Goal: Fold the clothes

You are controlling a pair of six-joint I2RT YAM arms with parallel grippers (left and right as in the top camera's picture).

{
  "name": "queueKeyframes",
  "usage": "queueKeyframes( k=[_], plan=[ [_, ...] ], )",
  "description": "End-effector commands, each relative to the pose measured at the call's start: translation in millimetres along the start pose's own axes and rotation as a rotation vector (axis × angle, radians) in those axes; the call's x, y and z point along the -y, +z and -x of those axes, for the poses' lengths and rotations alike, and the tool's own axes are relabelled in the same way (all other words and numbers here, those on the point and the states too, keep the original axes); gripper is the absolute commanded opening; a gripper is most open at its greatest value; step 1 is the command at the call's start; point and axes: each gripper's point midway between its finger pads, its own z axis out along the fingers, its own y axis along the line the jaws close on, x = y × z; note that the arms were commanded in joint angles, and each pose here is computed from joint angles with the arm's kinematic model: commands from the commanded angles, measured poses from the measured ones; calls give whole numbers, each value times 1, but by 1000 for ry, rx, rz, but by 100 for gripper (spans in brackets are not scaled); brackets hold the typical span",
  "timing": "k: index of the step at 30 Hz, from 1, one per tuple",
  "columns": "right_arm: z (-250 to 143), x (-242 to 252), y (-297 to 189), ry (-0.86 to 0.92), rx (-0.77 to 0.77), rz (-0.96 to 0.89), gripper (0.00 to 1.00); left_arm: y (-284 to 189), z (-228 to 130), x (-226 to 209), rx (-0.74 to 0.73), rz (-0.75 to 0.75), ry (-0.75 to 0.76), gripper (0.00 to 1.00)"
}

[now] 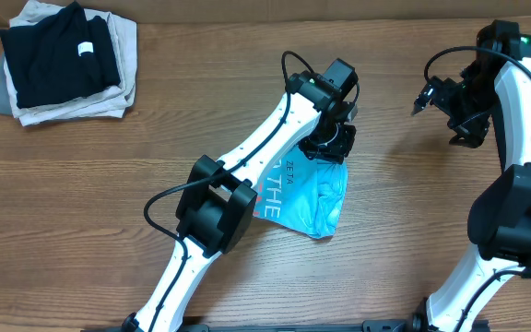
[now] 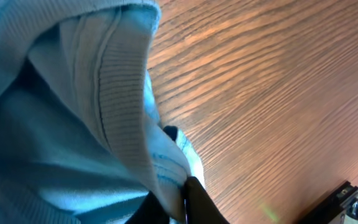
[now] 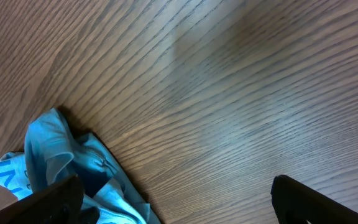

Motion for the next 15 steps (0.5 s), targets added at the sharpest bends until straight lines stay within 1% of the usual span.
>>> queueKeyframes(
  k=[1, 5, 6, 7, 12, 15],
  plan=[
    [2, -4, -14, -8, 41, 15, 100, 11, -10, 10, -31, 2, 36, 13],
    [2, -4, -14, -8, 41, 15, 100, 40, -33, 21, -91, 16, 54, 15],
    [2, -4, -14, -8, 41, 15, 100, 46, -37, 24, -104, 19, 63, 18],
    [2, -4, -14, -8, 41, 15, 100, 53, -44, 28, -120, 24, 75, 24],
    [2, -4, -14, -8, 41, 15, 100, 65, -64, 49, -156, 35, 130, 33],
    [2, -4, -14, -8, 41, 15, 100, 60, -65, 56, -153, 31, 146, 31]
  ],
)
